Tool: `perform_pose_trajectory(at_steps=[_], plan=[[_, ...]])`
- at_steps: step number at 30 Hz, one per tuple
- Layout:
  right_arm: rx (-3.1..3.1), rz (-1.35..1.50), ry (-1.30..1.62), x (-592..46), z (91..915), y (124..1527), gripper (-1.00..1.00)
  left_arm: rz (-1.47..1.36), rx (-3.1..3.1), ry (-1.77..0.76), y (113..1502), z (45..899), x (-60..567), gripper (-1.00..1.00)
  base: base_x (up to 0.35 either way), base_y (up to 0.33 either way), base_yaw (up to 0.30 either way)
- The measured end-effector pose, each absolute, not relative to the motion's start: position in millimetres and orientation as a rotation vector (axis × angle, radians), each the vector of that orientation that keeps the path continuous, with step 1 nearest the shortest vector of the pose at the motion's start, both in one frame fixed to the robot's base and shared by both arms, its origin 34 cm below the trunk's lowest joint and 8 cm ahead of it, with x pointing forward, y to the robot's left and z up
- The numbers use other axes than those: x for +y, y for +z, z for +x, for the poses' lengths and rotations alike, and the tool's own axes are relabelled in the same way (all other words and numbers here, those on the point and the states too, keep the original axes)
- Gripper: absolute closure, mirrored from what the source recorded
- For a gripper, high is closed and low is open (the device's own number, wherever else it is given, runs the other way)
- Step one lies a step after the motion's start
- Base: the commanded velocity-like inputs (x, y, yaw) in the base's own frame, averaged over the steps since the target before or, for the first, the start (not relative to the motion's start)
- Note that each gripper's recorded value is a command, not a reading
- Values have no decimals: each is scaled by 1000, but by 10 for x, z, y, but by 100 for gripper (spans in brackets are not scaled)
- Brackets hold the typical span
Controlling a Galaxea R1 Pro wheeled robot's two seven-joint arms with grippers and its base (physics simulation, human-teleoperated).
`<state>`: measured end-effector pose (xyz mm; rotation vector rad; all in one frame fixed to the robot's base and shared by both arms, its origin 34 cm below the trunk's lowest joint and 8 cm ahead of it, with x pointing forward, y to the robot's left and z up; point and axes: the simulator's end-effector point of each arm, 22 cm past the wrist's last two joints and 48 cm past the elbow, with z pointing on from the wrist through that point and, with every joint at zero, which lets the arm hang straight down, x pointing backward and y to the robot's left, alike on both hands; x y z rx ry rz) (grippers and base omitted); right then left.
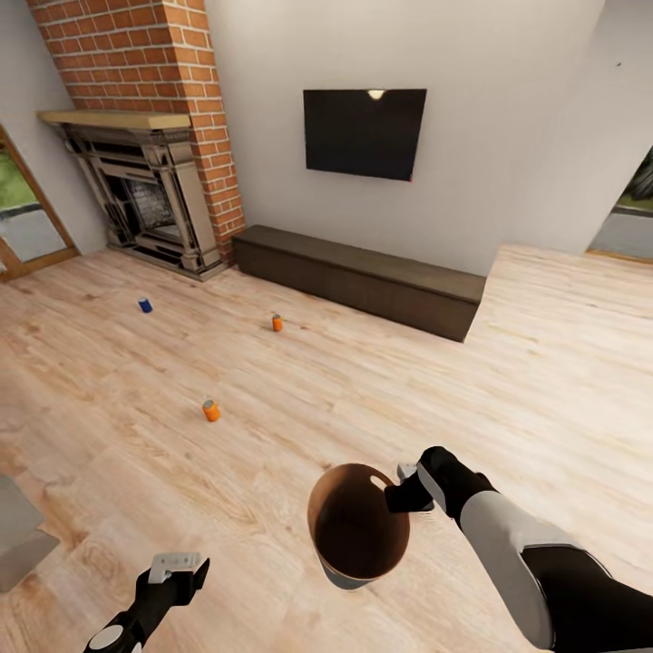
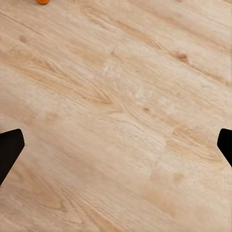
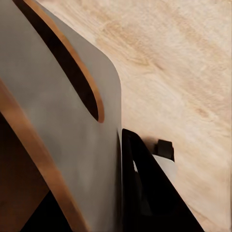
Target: Put the three can of soda from the living room inside the tash can in the kitchen.
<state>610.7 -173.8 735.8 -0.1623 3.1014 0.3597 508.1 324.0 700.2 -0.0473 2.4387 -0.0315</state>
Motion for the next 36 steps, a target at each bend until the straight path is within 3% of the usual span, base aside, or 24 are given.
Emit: perform_pose_trajectory(at_steps=[36], plan=[[3131,-181,353,-1737,6023,7206,100,-45,2472,-31,6876,4978,3235,-100,325,0,205]])
